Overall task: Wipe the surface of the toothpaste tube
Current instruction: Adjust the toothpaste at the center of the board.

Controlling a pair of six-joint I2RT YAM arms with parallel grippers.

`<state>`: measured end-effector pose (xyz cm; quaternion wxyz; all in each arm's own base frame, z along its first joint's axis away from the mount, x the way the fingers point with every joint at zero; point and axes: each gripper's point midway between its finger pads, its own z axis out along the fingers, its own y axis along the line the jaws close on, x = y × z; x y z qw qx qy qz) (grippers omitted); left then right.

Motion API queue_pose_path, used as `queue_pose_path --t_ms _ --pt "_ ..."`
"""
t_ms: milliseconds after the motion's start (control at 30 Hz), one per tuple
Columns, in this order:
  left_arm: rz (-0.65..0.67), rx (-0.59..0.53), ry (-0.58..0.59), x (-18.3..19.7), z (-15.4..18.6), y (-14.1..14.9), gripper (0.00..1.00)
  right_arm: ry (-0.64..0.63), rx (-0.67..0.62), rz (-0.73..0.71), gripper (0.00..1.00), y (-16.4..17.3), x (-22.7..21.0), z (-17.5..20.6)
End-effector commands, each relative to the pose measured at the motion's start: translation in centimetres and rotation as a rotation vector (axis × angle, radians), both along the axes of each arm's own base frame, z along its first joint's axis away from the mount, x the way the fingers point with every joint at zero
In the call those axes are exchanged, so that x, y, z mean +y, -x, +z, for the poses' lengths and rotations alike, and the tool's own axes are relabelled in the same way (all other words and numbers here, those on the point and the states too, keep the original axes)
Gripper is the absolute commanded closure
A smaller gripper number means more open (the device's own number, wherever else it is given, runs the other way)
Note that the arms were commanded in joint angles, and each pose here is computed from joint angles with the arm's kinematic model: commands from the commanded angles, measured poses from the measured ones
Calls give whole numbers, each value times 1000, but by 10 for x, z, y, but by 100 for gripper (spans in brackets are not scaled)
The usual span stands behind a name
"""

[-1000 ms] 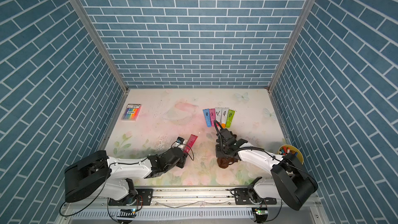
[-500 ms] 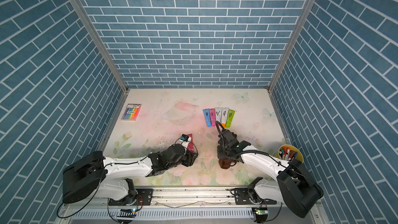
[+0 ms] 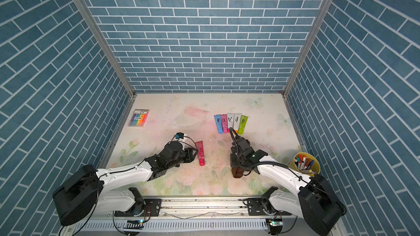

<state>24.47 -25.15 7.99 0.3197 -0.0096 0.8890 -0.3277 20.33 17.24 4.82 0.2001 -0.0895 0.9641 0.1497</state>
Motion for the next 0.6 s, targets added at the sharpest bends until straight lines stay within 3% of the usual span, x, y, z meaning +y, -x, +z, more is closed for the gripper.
queue_pose_path --t_ms 0,233,567 --pt "10 36 108 -6 3 1 58 27 6 12 100 5 -7 -3" --pt "20 93 133 -11 -14 2 48 16 3 20 100 6 -6 -1" --pt "45 122 59 -10 -36 -6 48 7 -15 20 100 8 -8 5"
